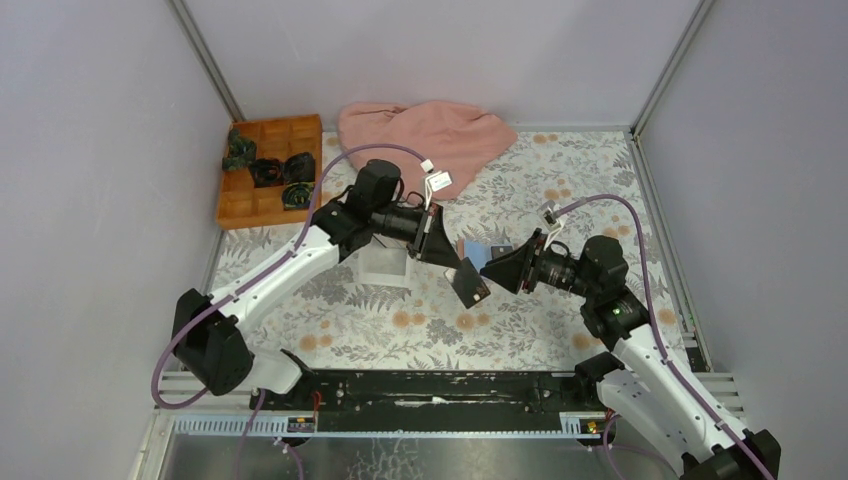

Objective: Put the credit cards into the card holder
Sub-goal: Pick up the credit card from the storage box.

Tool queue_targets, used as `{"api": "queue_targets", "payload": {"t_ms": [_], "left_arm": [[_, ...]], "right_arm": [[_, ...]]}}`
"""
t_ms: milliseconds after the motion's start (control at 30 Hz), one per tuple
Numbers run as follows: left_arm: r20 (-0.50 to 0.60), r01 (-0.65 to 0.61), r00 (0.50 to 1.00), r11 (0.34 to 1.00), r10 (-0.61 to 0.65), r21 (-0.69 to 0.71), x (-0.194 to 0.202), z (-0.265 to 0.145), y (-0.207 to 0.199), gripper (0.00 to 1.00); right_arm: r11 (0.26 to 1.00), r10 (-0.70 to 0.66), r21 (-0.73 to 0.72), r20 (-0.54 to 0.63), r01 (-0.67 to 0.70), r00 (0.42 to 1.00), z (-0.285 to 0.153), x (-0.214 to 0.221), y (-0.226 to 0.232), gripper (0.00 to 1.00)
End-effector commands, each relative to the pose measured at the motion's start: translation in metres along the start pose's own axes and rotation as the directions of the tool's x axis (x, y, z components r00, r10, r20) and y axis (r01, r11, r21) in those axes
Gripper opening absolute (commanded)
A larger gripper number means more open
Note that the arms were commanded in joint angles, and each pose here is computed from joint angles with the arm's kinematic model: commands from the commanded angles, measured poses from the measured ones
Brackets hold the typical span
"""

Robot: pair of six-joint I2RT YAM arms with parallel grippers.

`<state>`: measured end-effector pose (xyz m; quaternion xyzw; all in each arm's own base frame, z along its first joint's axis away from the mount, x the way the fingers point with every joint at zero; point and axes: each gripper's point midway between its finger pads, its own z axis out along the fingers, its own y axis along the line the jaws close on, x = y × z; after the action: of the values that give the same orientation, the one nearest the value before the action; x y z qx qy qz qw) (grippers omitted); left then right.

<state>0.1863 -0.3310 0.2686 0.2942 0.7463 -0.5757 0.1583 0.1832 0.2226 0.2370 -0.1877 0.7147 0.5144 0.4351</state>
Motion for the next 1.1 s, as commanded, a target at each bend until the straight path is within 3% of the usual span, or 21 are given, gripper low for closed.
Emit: {"api": "queue_targets", "payload": {"t_ms": [0,1067], "left_arm": [[0.002,-0.039,0.999,0.999,0.039,0.023,0.003,-0.006,-0.006,0.00],[-0.036,-0.046,0.998,0.997,0.048,0.063,-0.012,0.003,-0.003,0.00]], "right_arm": [[0.999,-0.026,-0.024,0.032,0.027,0.999,-0.001,-0.010,0.010,0.43],[0.990,0.033,-0.138,-0.039,-0.039,0.999,0.003,0.007,0.020,0.39]]}}
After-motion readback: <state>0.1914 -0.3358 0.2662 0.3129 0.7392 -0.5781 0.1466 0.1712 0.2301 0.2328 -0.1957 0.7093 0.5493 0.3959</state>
